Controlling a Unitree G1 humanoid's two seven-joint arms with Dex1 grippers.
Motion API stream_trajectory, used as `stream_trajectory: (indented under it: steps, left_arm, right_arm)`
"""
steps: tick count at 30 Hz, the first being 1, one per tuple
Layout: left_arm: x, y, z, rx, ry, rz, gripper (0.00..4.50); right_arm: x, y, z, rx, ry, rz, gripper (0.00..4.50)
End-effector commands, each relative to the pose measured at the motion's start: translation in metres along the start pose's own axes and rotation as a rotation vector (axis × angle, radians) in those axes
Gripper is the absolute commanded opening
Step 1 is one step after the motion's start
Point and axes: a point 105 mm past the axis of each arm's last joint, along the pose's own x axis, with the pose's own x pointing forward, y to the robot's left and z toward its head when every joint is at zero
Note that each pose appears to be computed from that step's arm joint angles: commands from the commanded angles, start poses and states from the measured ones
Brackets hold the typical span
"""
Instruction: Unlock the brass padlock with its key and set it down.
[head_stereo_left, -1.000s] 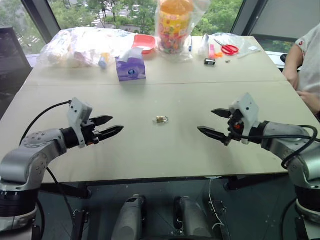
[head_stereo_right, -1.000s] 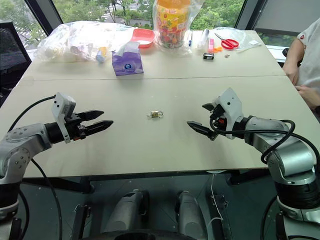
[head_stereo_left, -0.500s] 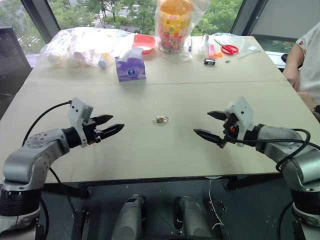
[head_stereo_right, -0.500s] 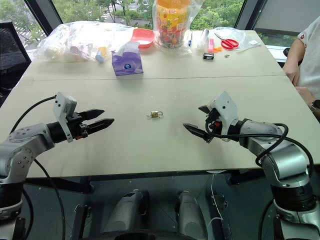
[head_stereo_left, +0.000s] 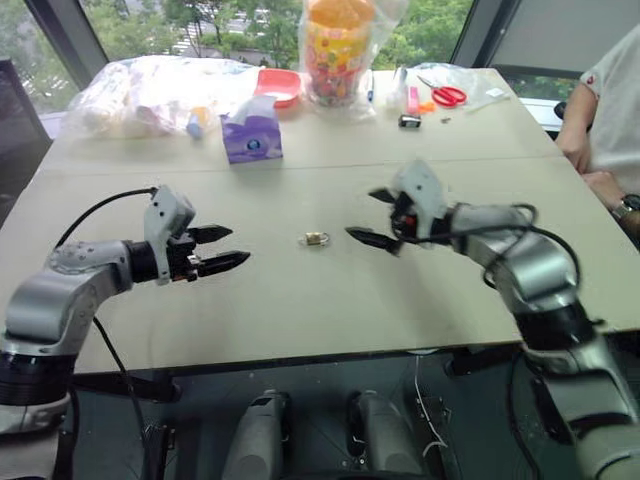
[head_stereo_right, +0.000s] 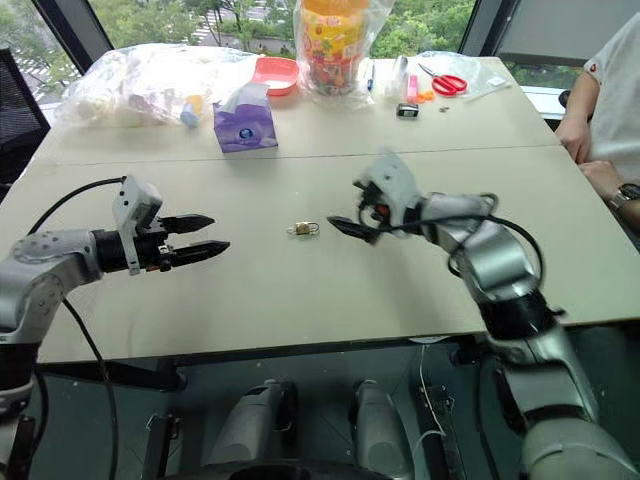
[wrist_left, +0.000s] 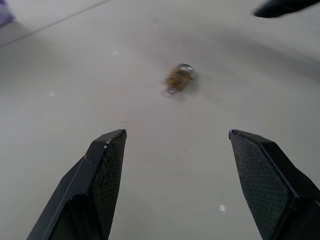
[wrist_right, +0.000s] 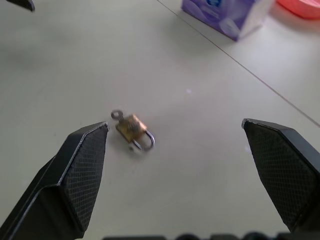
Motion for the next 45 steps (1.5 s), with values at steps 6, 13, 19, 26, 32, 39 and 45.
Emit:
stream_trajectory:
  steps: [6, 13, 19, 26, 32, 39, 45]
  left_arm:
    - [-0.014, 0.001, 0.010, 0.046, 0.017, 0.011, 3.40]
    - [-0.012, -0.003, 0.006, 0.017, -0.007, 0.050, 3.40]
    - [-0.011, -0.006, 0.004, 0.007, -0.013, 0.068, 3.40]
    - [-0.010, -0.003, 0.007, 0.014, -0.023, 0.090, 3.44]
    - [-0.006, 0.003, 0.011, -0.001, -0.054, 0.099, 3.44]
    - [0.002, 0.010, 0.034, -0.216, -0.283, -0.034, 3.44]
    - [0.018, 0.025, 0.053, -0.306, -0.415, -0.099, 3.44]
  right_arm:
    - [0.036, 0.014, -0.021, -0.107, 0.133, 0.257, 4.50]
    - [0.063, 0.007, -0.029, -0.123, 0.170, 0.262, 4.50]
    - [0.075, 0.009, -0.034, -0.110, 0.189, 0.292, 4.50]
    - [0.078, 0.013, -0.053, -0.089, 0.247, 0.312, 2.18]
    - [0.076, 0.008, -0.045, -0.187, 0.212, 0.284, 0.70]
    - [0.055, -0.001, 0.036, -0.520, -0.100, 0.083, 0.70]
    - [0.034, 0.015, 0.063, -0.643, -0.169, 0.019, 0.70]
